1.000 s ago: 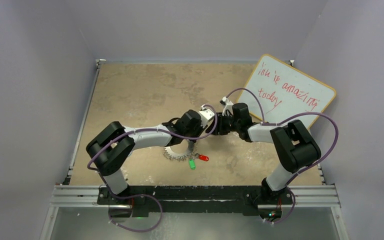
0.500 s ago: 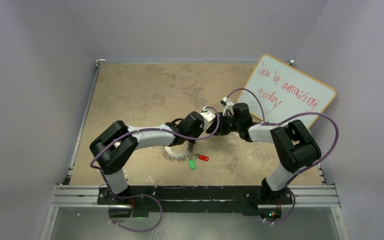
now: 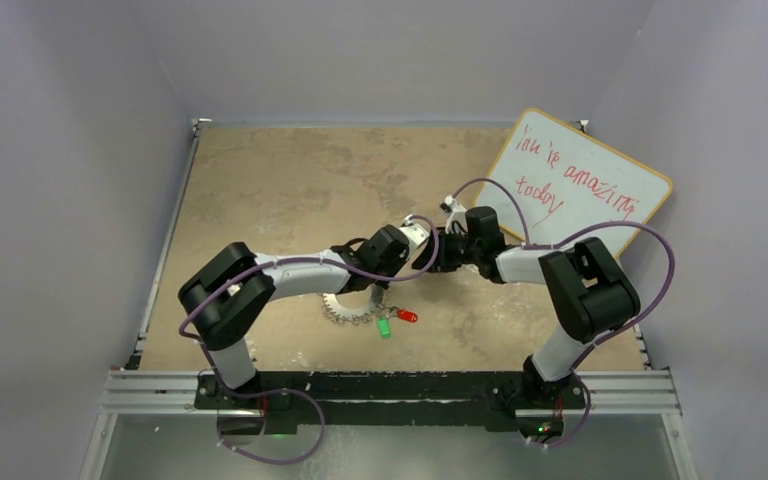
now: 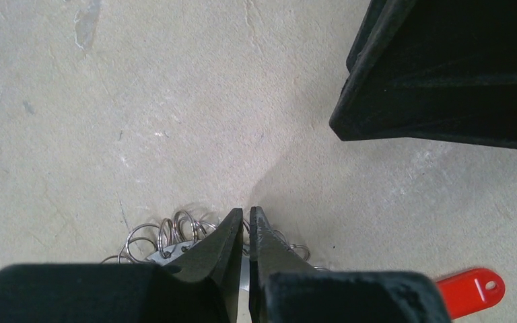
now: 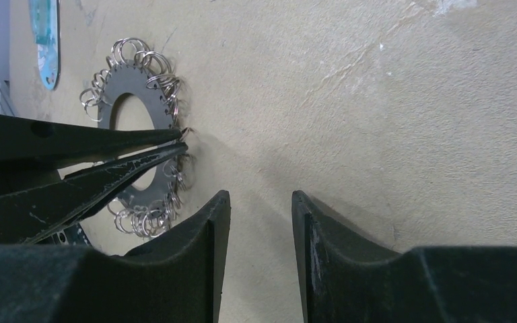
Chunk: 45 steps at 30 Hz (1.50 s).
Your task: Put the keys on the keyring
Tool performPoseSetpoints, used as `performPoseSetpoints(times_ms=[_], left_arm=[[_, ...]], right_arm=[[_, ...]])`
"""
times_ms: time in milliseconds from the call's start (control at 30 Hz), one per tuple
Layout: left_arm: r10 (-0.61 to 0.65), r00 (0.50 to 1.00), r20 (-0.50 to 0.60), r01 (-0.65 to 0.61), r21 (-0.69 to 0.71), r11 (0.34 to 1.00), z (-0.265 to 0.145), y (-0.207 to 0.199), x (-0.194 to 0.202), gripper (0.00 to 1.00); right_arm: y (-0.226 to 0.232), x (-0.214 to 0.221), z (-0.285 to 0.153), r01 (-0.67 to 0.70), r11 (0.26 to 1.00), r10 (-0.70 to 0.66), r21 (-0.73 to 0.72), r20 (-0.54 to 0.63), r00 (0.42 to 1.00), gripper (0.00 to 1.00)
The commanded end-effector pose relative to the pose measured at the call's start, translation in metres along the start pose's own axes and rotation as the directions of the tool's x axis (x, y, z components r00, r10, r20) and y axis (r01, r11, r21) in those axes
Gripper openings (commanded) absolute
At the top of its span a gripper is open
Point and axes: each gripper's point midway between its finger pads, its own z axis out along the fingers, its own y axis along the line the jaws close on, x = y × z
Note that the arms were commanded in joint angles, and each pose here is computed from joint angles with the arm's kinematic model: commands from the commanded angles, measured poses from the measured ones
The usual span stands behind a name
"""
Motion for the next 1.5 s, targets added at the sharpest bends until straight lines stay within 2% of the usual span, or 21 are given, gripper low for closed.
performPoseSetpoints(times_ms=[0,100,333,567,1100,1333,1467], left_arm=[[-0.021,0.999,0.036,0.023,-0.042,0.999,-0.016,0.007,-0.012,0.05],[-0.023,0.999,0.033,0.025,-0.056,0.998,-0.017,0.01,-0.011,0.06],[-0.008,1.0,0.03,0.009,-0.042,0.999,-0.019,0.003,-0.009,0.2],[0.009,1.0,0.024,-0.008,-0.026,1.0,-0.018,-0.005,-0.004,0.26],[0.017,1.0,-0.006,-0.018,-0.097,0.995,-0.016,0.006,0.004,0.03],[0.018,1.0,0.01,-0.017,-0.105,0.994,-0.021,0.009,0.0,0.0],[0.014,0.999,0.047,-0.01,-0.082,0.997,-0.03,0.007,-0.008,0.0]], right_arm=[[0.005,-0.004,0.002,0.018,0.999,-0.018,-0.035,-0.009,1.0,0.42],[0.005,-0.004,0.002,0.02,0.999,-0.021,-0.04,-0.011,1.0,0.42],[0.006,-0.005,0.003,0.027,0.999,-0.028,-0.043,-0.016,0.999,0.42],[0.005,-0.005,0.004,0.033,0.998,-0.034,-0.045,-0.023,0.999,0.43],[0.008,-0.005,0.003,0.04,0.998,-0.042,-0.057,-0.023,0.999,0.43],[0.014,-0.012,-0.002,0.069,0.995,-0.069,-0.065,-0.004,0.998,0.46],[0.026,-0.026,-0.009,0.131,0.988,-0.129,-0.087,0.03,0.991,0.47]])
